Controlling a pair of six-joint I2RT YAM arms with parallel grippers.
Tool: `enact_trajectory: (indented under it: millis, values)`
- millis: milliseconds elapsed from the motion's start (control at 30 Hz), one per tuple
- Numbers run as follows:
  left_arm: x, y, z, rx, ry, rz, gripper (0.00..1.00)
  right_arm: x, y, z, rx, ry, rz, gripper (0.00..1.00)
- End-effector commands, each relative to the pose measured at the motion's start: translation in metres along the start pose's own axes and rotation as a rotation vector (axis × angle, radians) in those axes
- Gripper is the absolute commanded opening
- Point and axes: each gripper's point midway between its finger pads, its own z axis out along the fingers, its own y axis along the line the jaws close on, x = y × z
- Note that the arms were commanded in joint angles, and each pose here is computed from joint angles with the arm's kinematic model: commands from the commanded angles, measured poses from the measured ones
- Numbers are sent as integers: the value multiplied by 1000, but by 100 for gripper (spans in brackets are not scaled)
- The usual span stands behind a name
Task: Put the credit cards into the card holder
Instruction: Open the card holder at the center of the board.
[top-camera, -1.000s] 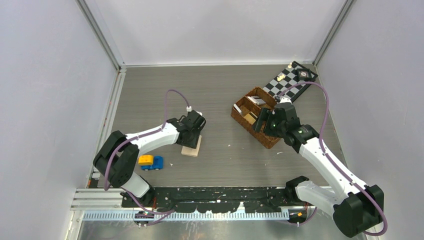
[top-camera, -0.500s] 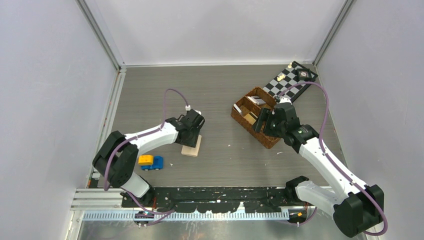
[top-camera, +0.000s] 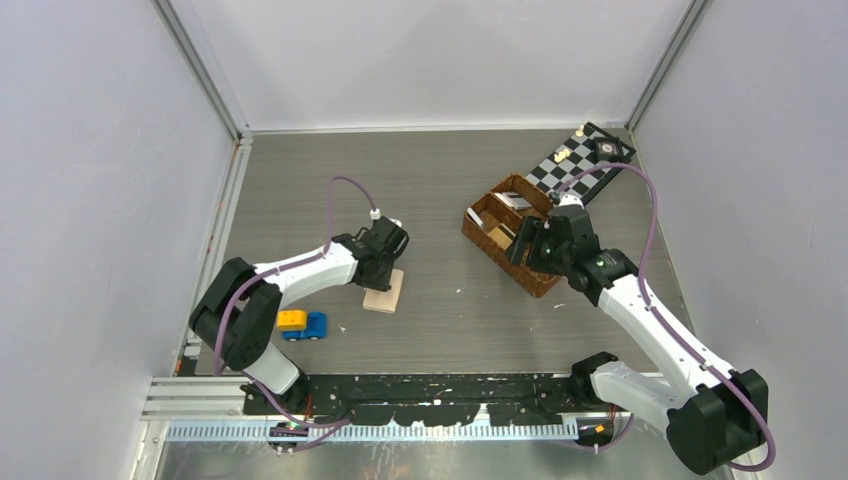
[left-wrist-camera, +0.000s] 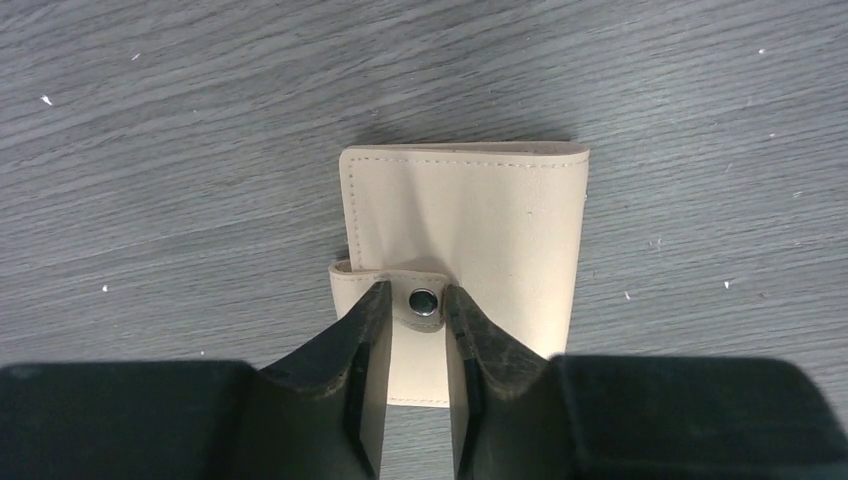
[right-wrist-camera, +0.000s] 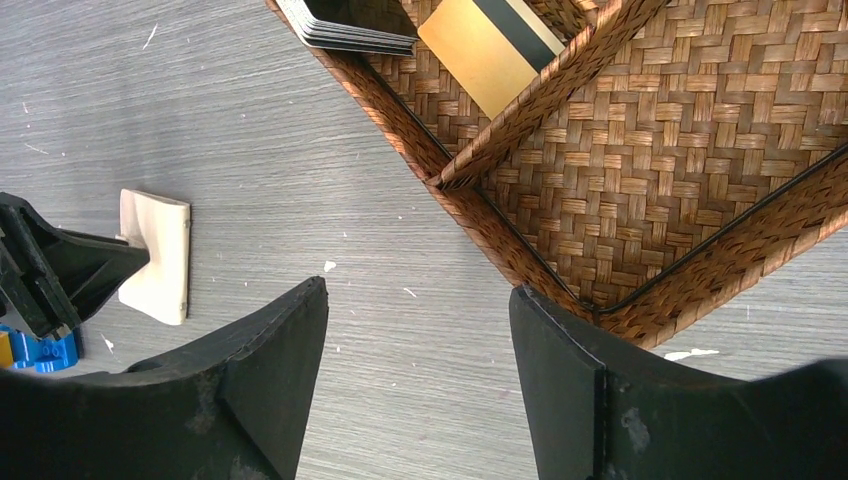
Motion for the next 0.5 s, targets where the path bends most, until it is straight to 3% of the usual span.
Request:
enact_trajectory:
  millis: [0, 333, 467]
  values:
    - [15, 1, 11, 2, 44, -21, 21, -20, 11, -7, -22, -53, -17, 71]
    - [16, 0, 5, 59, 23, -75, 0, -18, 28, -10, -72, -39, -54, 69]
    - [14, -3, 1, 102, 9, -107, 0, -11, 47, -9, -109, -38, -74, 68]
